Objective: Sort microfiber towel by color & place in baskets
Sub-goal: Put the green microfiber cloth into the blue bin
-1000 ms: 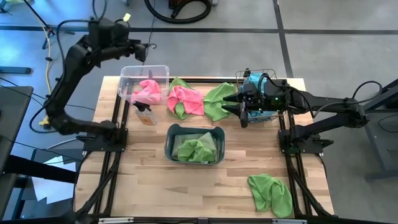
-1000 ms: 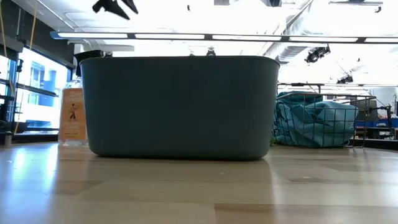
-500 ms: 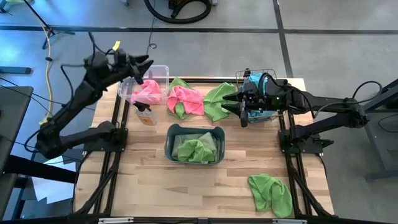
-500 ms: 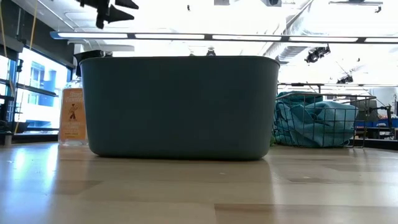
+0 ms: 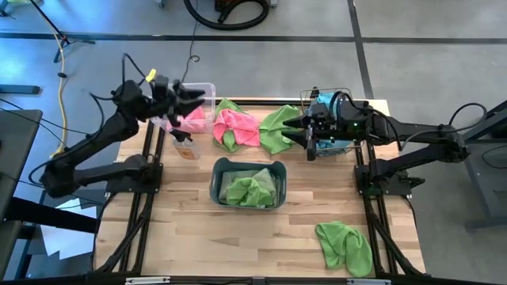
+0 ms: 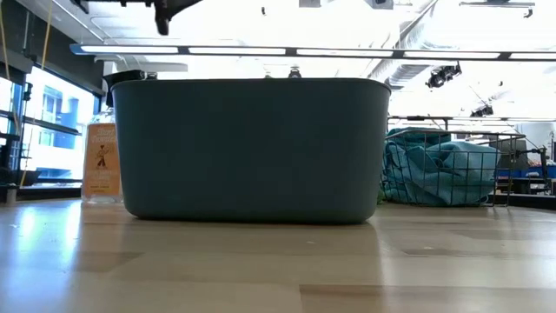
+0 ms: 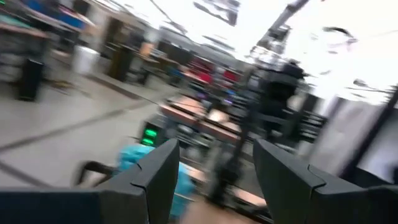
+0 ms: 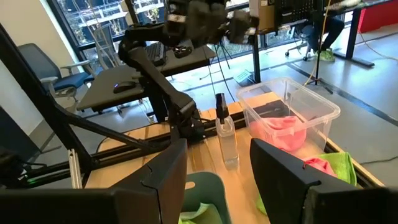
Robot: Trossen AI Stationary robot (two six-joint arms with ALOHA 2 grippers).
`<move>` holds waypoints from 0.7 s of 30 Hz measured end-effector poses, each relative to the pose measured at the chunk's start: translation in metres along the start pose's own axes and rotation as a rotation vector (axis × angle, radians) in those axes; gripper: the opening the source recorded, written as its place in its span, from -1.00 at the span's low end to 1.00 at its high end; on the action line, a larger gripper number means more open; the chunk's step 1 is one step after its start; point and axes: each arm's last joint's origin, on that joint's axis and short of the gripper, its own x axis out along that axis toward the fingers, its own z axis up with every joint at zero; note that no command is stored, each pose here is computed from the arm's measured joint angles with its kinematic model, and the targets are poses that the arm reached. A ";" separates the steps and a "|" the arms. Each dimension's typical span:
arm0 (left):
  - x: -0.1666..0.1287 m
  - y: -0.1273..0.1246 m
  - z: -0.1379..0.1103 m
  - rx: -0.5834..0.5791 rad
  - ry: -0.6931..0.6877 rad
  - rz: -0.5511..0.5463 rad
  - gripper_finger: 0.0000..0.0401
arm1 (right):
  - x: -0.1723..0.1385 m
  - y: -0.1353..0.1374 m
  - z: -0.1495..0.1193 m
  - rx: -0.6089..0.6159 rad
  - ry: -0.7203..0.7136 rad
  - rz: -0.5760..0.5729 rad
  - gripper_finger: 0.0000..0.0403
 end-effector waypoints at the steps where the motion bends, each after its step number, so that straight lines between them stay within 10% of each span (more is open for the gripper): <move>1: 0.003 -0.005 -0.002 -0.011 0.011 -0.029 -0.04 | 0.000 0.000 0.000 -0.008 -0.003 0.001 -0.14; 11: 0.019 -0.074 -0.030 0.015 0.042 -0.189 -0.04 | 0.000 0.000 0.002 -0.014 -0.020 0.004 -0.14; 21: 0.019 -0.126 -0.057 0.310 0.054 -0.159 -0.04 | -0.001 0.004 0.015 -0.011 -0.145 0.076 -0.14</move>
